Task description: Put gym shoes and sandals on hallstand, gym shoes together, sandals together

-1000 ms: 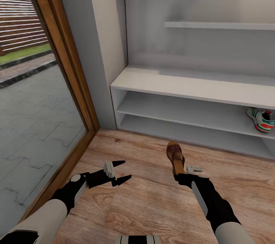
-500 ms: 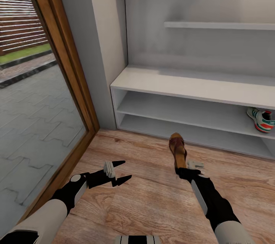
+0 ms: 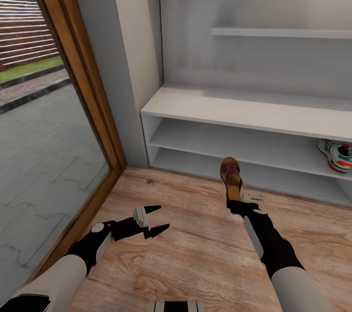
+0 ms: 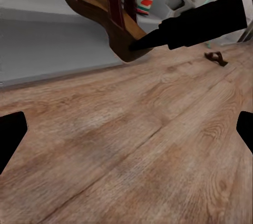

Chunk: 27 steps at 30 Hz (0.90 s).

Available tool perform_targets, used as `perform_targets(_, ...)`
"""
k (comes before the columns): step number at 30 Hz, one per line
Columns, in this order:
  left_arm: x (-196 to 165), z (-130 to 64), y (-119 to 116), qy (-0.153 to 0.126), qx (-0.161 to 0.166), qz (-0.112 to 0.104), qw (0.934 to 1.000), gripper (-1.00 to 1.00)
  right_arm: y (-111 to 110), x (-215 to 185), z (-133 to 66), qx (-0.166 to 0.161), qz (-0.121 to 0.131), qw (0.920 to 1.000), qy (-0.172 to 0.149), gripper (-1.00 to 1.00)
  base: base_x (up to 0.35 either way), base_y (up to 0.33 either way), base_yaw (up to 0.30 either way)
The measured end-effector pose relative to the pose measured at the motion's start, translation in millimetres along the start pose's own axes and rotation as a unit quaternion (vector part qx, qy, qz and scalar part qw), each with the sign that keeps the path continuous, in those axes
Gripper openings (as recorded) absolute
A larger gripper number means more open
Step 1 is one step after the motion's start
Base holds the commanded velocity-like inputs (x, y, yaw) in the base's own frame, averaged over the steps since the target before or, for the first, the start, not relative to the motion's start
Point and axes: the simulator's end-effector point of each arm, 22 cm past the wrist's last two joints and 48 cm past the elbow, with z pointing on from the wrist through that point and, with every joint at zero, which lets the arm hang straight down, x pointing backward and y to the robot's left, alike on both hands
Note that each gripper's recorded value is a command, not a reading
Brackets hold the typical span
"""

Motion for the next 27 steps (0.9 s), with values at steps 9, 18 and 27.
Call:
perform_targets(9, -2, 6.1, -5, -0.004, 0.005, -0.002, 1.0, 1.0, 1, 0, 0.0, -0.001, -0.001, 1.0, 0.0, -1.0, 0.34, -0.029, 0.0)
perform_targets(18, -3, 12.7, -10, -0.007, 0.01, -0.004, 0.9999, 1.0, -1, 2, 0.5, 0.002, -0.002, 1.0, 0.002, -1.0, 0.346, -0.025, 0.0)
perform_targets(27, -4, 21.1, -17, -0.012, 0.017, -0.008, 0.9998, 1.0, -2, 3, 0.7, 0.002, -0.001, 1.0, 0.003, -1.0, 0.346, 0.0, 0.0)
